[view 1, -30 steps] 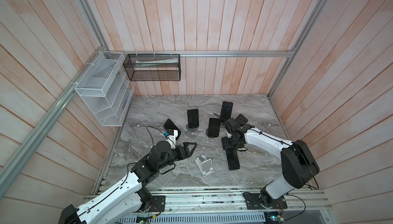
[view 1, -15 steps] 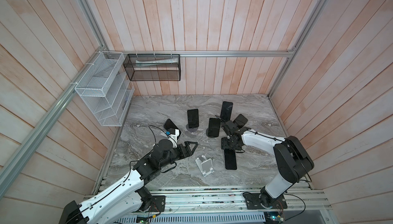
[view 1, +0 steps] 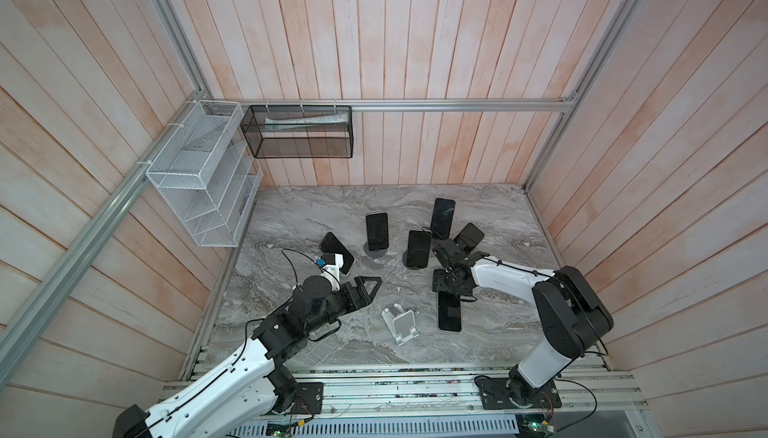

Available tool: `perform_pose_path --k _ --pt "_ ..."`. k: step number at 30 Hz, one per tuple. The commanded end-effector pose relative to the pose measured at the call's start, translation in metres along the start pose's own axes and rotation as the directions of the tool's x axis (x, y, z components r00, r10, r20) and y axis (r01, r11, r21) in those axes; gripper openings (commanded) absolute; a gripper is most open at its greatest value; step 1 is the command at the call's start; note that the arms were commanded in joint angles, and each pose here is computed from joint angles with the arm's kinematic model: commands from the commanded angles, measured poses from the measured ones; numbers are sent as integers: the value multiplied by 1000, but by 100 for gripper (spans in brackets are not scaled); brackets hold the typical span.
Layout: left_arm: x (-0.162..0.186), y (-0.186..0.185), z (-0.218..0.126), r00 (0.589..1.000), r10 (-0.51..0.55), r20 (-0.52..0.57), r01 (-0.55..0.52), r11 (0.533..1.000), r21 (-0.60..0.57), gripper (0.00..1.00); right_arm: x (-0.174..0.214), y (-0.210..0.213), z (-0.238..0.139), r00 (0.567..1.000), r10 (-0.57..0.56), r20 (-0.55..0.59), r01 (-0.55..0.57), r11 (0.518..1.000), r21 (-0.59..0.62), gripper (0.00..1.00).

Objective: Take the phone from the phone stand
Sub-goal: 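Lower the phone flat onto the table beside the stand and open the right gripper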

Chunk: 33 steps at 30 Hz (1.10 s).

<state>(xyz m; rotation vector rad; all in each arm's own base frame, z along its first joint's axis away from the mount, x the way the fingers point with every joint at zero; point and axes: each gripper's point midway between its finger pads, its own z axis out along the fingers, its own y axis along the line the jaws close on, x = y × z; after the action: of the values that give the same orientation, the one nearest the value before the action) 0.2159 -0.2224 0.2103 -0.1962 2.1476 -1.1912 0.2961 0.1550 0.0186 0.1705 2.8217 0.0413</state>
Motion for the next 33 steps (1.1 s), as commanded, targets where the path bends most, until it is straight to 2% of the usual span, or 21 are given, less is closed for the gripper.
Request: perform_pose_path --k 1,5,9,15,21,24,33 --pt "-4 6 -5 999 44 10 -44 997 -62 93 8 6 9 999 2 -44 -3 1000 -13 77" --pt "-4 19 -7 996 93 -1 -92 986 -136 94 6 10 5 999 9 -38 -10 1000 -25 78" --pt "-6 23 -13 996 93 6 -90 982 -167 94 6 14 -2 1000 8 -22 -9 999 -36 80" --pt "-13 19 -28 995 82 61 -73 987 -146 94 -5 18 -22 1000 1 19 0 999 -44 84" --pt "-20 14 -43 990 112 84 -98 983 -155 95 -28 23 -67 991 -41 125 49 997 -61 87" --pt "-30 12 -52 986 117 122 -94 979 -184 95 -32 31 -96 977 -72 198 96 989 -113 88" --pt "-50 1 -70 969 77 236 -38 986 -163 95 -28 23 -160 942 -18 336 104 965 -239 84"
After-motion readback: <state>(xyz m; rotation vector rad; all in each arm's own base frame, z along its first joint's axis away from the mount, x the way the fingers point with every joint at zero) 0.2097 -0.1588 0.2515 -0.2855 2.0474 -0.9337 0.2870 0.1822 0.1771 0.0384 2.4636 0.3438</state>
